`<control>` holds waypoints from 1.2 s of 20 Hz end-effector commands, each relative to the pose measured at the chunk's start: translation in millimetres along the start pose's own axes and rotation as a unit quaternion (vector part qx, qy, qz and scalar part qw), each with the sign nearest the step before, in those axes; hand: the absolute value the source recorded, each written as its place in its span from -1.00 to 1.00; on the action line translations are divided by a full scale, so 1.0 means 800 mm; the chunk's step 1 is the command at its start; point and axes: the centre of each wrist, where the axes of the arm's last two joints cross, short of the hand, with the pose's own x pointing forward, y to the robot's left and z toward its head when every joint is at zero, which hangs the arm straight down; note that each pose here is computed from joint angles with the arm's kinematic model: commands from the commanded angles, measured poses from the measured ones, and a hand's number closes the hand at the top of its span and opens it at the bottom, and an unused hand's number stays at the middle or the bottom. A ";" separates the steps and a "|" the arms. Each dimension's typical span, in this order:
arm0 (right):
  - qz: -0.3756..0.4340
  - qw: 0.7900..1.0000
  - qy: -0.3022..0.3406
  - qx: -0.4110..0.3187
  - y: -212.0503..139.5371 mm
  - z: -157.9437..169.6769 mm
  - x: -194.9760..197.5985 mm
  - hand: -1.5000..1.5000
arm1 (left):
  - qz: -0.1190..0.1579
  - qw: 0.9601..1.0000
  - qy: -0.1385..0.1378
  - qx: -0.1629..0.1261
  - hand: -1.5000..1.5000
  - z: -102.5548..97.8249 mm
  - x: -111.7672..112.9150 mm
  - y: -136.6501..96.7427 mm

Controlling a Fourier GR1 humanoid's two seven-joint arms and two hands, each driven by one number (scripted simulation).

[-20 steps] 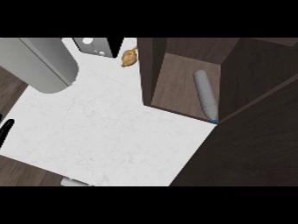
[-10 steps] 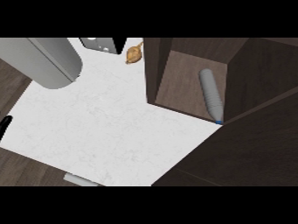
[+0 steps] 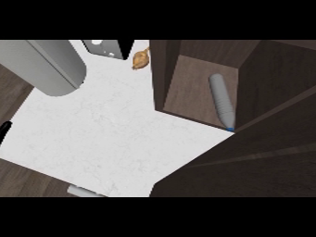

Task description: Pick up the bottled water, place it into the cabinet and close the cabinet

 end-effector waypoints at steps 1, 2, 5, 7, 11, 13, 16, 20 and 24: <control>0.018 0.999 0.039 -0.026 -0.022 -0.034 -0.004 1.00 | -0.004 1.000 0.000 -0.002 -1.00 -0.004 0.003 0.002; 0.018 0.998 0.053 -0.033 -0.030 -0.040 -0.008 1.00 | 0.001 1.000 -0.001 0.004 -1.00 -0.001 0.001 0.005; 0.015 0.997 0.064 -0.048 -0.052 -0.064 -0.009 1.00 | -0.001 1.000 0.004 0.008 -1.00 0.000 -0.001 0.009; 0.009 0.995 0.081 -0.057 -0.061 -0.084 -0.014 1.00 | 0.006 1.000 0.005 0.003 -1.00 0.001 -0.001 0.003; -0.014 0.992 0.099 -0.074 -0.083 -0.136 -0.015 1.00 | 0.003 1.000 0.003 0.011 -1.00 0.003 0.000 0.012; -0.017 0.992 0.102 -0.076 -0.091 -0.169 -0.004 1.00 | 0.002 1.000 -0.005 0.024 -1.00 0.004 -0.002 0.016; -0.013 0.986 0.116 -0.120 -0.115 -0.200 0.005 1.00 | 0.004 1.000 0.013 0.027 -1.00 0.013 -0.005 0.019; -0.004 0.971 0.110 -0.210 -0.153 -0.226 0.014 1.00 | -0.001 0.999 0.006 0.033 -1.00 0.016 -0.004 0.021; -0.016 0.954 0.107 -0.281 -0.181 -0.247 0.015 1.00 | 0.002 0.999 -0.006 0.036 -1.00 0.020 -0.004 0.023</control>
